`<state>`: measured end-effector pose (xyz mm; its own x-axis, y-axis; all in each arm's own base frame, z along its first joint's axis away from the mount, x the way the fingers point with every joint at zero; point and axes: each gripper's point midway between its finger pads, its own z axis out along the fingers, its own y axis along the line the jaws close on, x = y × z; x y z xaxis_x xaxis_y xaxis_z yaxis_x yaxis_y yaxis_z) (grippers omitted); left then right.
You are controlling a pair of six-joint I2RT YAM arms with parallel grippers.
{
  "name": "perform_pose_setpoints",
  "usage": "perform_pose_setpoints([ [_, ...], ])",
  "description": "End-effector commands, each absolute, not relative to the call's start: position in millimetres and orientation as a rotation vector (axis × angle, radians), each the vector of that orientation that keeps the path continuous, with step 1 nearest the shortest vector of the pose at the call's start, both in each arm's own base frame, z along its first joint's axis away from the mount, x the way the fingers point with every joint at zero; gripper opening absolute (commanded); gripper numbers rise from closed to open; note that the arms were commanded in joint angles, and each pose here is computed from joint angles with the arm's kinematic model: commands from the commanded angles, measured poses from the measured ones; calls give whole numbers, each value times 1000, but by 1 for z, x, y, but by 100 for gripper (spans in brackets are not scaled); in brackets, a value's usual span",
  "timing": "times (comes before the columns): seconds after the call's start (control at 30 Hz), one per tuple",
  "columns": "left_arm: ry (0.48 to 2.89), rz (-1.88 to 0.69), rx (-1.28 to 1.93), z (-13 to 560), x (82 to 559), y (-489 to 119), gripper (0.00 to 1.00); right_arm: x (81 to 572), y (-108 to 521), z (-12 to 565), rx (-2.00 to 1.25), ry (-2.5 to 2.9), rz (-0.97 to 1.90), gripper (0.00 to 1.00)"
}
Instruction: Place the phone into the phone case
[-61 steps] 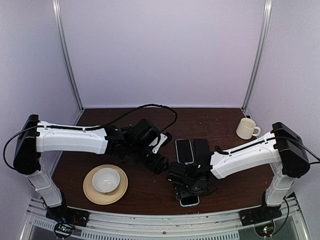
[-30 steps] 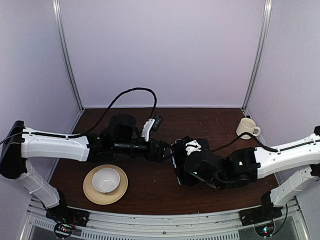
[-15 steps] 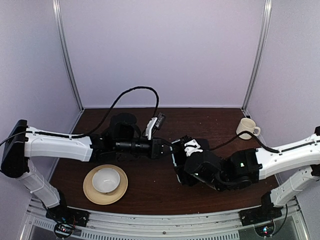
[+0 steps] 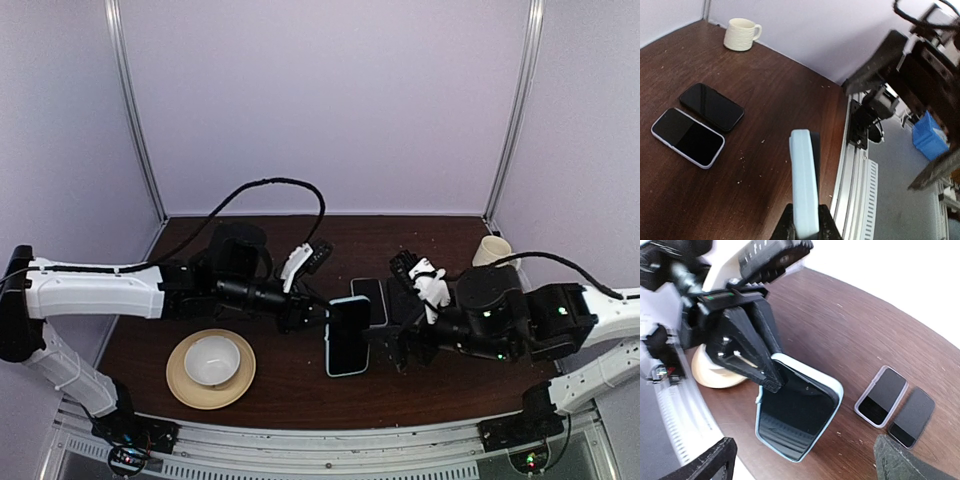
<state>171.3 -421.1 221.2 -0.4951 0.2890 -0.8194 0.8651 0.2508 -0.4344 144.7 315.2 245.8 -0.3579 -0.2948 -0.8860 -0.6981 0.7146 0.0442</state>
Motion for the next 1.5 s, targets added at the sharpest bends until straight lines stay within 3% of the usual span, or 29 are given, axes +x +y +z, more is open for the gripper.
perform_pose_setpoints([
  [0.0,1437,-1308,1303,312,126,-411,0,113,312,279,-960,1771,754,99],
  [0.13,1300,-1323,1390,332,102,-404,0,95,314,312,-991,1605,970,99],
  [0.4,1248,-1337,1425,343,85,-406,0,90,340,323,-1110,1590,980,77],
  [0.57,1237,-1339,1443,344,81,-407,0,89,349,320,-1153,1606,974,45],
  [0.67,1235,-1341,1450,342,79,-406,0,92,348,319,-1145,1613,984,8],
  [0.7,1233,-1341,1452,342,78,-406,0,92,348,318,-1142,1619,987,0],
  [0.9,1227,-1346,1448,345,77,-405,3,94,349,327,-1127,1600,1012,0],
  [0.97,1238,-1341,1445,342,78,-404,39,94,348,338,-1115,1572,1027,0],
  [1.0,1252,-1332,1435,339,80,-404,48,94,347,344,-1112,1552,1035,0],
  [1.07,1284,-1313,1411,333,84,-402,56,93,345,359,-1104,1512,1049,0],
  [1.37,1318,-1342,1352,325,87,-409,60,87,348,392,-1116,1402,1103,0],
  [1.43,1317,-1346,1353,324,86,-412,50,85,349,396,-1123,1391,1115,0],
  [1.47,1314,-1349,1354,325,86,-413,35,86,350,396,-1125,1394,1115,0],
])
